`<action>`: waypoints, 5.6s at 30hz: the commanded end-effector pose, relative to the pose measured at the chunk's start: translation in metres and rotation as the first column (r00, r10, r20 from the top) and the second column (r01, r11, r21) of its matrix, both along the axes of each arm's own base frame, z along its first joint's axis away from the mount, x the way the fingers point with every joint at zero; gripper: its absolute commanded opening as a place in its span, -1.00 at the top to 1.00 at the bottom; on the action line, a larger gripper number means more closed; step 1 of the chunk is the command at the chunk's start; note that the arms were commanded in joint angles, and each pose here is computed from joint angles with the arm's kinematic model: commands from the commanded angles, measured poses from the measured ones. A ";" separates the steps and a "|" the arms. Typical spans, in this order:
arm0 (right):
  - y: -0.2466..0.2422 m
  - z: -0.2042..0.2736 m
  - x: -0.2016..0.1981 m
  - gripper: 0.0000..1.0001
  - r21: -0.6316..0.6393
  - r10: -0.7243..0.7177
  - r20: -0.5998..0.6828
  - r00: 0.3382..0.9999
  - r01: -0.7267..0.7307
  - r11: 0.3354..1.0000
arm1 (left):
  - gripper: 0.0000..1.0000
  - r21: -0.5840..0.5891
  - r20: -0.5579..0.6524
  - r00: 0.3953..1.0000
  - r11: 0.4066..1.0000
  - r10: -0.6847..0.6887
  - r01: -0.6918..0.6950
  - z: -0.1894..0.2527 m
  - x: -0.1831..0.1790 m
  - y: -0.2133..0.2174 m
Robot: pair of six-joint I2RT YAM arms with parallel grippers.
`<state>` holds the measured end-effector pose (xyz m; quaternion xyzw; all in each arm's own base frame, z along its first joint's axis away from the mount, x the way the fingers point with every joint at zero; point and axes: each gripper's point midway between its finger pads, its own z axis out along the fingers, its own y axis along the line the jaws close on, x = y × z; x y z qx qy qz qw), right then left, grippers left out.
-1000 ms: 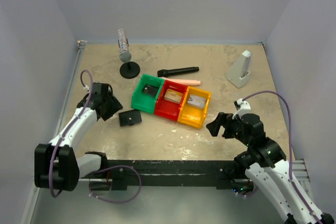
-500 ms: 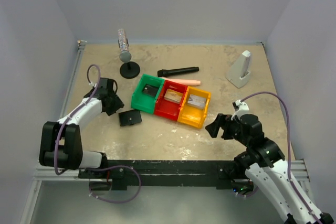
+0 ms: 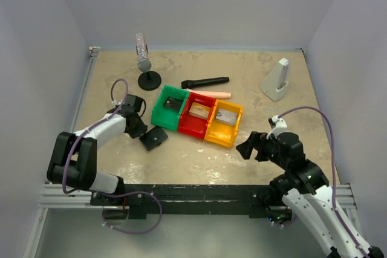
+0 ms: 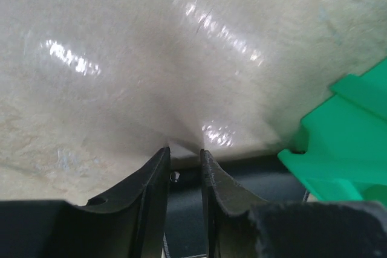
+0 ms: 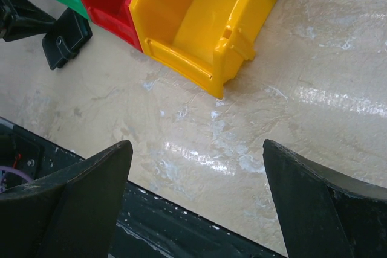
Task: Take the credit cards out of the card holder
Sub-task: Move the card holder to the center of the board, then pick up the card holder from the center of the board.
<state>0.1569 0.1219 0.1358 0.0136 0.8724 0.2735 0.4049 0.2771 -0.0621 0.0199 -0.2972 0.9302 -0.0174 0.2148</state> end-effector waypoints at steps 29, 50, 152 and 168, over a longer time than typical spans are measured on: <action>0.054 0.026 0.010 -0.90 -0.327 0.183 0.011 0.983 -0.169 0.930 | -0.08 -0.180 0.328 0.919 0.940 -0.220 0.289 0.043 -0.046 -0.061; 0.163 0.027 0.011 -0.98 -0.211 0.299 0.021 0.954 -0.288 0.934 | 0.13 -0.239 0.283 0.931 0.923 -0.231 0.302 0.005 -0.045 -0.077; 0.177 -0.113 -0.040 0.01 0.089 0.182 -0.432 0.883 -0.159 0.983 | 0.60 -0.359 0.289 0.880 0.809 -0.378 0.465 -0.015 -0.129 -0.160; 0.184 -0.116 -0.055 0.14 0.140 0.231 -0.494 0.838 -0.185 0.973 | 0.61 -0.354 0.284 0.889 0.823 -0.359 0.445 -0.018 -0.135 -0.152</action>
